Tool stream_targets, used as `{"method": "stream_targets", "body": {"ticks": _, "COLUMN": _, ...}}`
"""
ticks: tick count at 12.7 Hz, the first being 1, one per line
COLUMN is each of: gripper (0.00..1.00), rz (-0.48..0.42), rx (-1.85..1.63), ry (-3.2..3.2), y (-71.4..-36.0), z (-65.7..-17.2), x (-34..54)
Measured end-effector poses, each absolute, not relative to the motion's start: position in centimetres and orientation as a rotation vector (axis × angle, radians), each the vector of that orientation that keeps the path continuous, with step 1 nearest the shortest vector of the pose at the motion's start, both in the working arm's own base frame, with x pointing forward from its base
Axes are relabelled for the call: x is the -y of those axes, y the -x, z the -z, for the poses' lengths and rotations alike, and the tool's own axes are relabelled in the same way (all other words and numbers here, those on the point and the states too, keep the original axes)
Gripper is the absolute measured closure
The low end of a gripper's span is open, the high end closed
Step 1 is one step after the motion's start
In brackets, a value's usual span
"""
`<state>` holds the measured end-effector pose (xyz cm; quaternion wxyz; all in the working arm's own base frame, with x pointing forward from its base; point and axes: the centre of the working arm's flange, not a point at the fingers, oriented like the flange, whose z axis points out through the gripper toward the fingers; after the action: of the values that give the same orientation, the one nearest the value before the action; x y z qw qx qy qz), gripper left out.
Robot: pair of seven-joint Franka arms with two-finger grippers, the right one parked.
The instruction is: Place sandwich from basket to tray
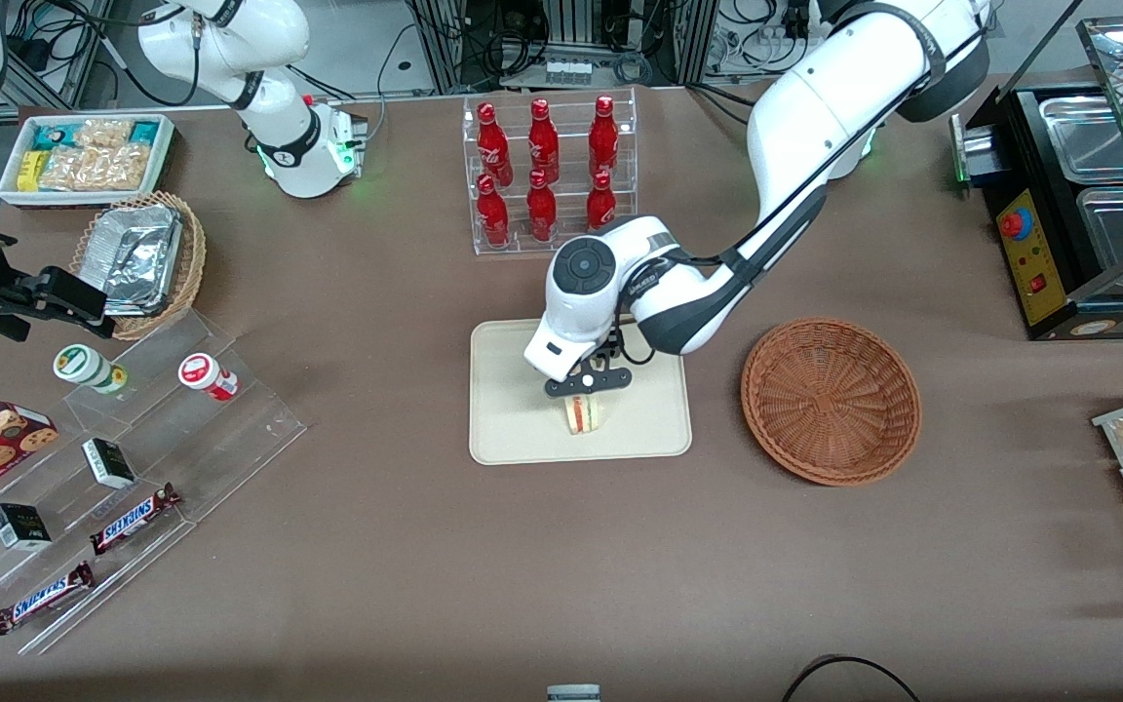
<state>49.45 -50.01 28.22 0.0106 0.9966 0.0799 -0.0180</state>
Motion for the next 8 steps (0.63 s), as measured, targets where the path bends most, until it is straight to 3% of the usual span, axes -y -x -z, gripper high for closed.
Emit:
{"method": "stream_targets", "body": {"ticks": 1, "gripper": 0.00, "rz": 0.036, "rx": -0.255, "ry": -3.138, "y": -49.5, "z": -30.2, "x": 49.6}}
{"method": "stream_targets", "body": {"ticks": 4, "gripper": 0.00, "rz": -0.027, "rx": -0.291, "ry": -3.195, "y": -49.7, "z": -36.1, "x": 47.9}}
{"method": "stream_targets", "body": {"ticks": 8, "gripper": 0.00, "rz": -0.007, "rx": -0.261, "ry": -3.235, "y": -50.2, "z": -41.8, "x": 44.5}}
